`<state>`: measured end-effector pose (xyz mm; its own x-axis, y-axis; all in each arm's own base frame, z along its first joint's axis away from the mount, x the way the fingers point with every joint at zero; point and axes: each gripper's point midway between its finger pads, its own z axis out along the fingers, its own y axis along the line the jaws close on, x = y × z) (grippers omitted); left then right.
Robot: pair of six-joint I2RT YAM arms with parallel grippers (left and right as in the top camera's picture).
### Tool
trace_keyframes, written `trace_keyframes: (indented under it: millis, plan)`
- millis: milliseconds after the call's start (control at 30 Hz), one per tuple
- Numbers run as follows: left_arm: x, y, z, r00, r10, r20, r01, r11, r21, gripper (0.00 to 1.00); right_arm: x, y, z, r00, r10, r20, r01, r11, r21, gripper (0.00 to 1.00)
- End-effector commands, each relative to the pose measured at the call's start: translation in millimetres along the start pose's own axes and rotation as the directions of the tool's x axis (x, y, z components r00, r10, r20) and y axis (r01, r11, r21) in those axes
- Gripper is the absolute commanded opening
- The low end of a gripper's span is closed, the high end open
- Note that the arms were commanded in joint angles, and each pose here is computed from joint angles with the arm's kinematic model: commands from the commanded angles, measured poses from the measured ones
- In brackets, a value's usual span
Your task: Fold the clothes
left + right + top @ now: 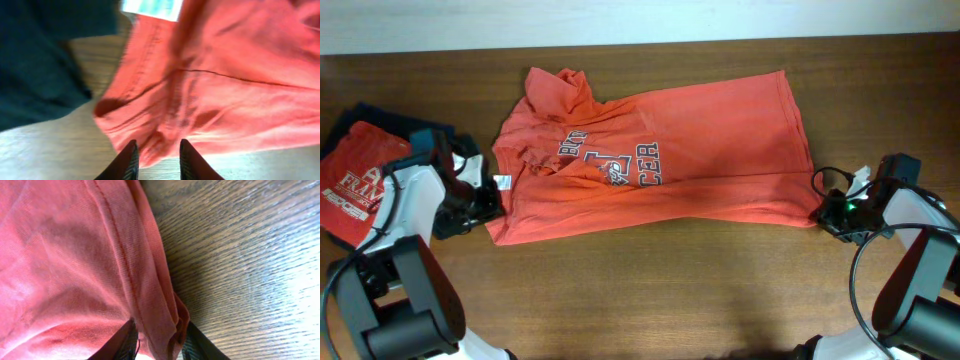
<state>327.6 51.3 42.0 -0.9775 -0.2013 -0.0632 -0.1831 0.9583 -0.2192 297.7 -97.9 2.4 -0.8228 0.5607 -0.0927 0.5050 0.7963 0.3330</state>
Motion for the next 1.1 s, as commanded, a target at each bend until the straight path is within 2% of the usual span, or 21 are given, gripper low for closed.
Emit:
trace_keyframes:
  millis: [0, 200, 600, 700, 767, 833, 933, 1033, 1067]
  plan:
    - [-13.1, -25.5, -6.7, 0.982, 0.18, 0.06, -0.182, 0.983, 0.033, 0.28, -1.6, -3.4, 0.2, 1.0, 0.011, -0.006, -0.011, 1.0, 0.017, 0.39]
    - [-37.3, -44.4, 8.7, 0.943, 0.307, 0.127, -0.308, 0.951, -0.006, 0.28, 0.5, -3.5, 0.1, 0.999, 0.039, -0.014, -0.039, 0.999, 0.018, 0.39]
    - [-63.9, -37.9, 41.1, 0.928, 0.329, 0.173, -0.329, 0.944, -0.028, 0.28, 0.8, -0.2, 0.2, 0.999, 0.041, -0.017, -0.041, 0.999, -0.001, 0.4]
    - [-66.6, -35.9, 44.9, 0.928, 0.329, 0.176, -0.328, 0.944, -0.037, 0.31, 1.5, 0.7, 0.2, 0.999, 0.041, -0.02, -0.041, 0.999, -0.005, 0.4]
    - [-65.8, -25.6, 46.4, 0.932, 0.328, 0.154, -0.317, 0.944, -0.089, 0.33, 1.8, 1.0, 0.1, 0.999, 0.042, -0.021, -0.042, 0.999, -0.007, 0.4]
    - [-65.4, -22.7, 46.4, 0.934, 0.326, 0.148, -0.314, 0.944, -0.102, 0.39, 2.3, 0.9, 0.1, 0.999, 0.042, -0.023, -0.042, 0.999, -0.007, 0.4]
    - [-63.9, -23.4, 50.5, 0.935, 0.326, 0.139, -0.315, 0.944, -0.094, 0.39, 2.3, 0.9, 0.1, 0.999, 0.043, -0.023, -0.043, 0.999, -0.007, 0.4]
    - [-60.0, -25.4, 55.9, 0.938, 0.324, 0.123, -0.317, 0.946, -0.075, 0.24, 2.5, 0.9, 0.1, 0.999, 0.043, -0.024, -0.043, 0.999, -0.007, 0.4]
    - [-59.4, -25.7, 56.1, 0.939, 0.323, 0.121, -0.316, 0.946, -0.072, 0.1, 2.6, 0.8, 0.2, 0.999, 0.043, -0.024, -0.043, 0.999, -0.007, 0.4]
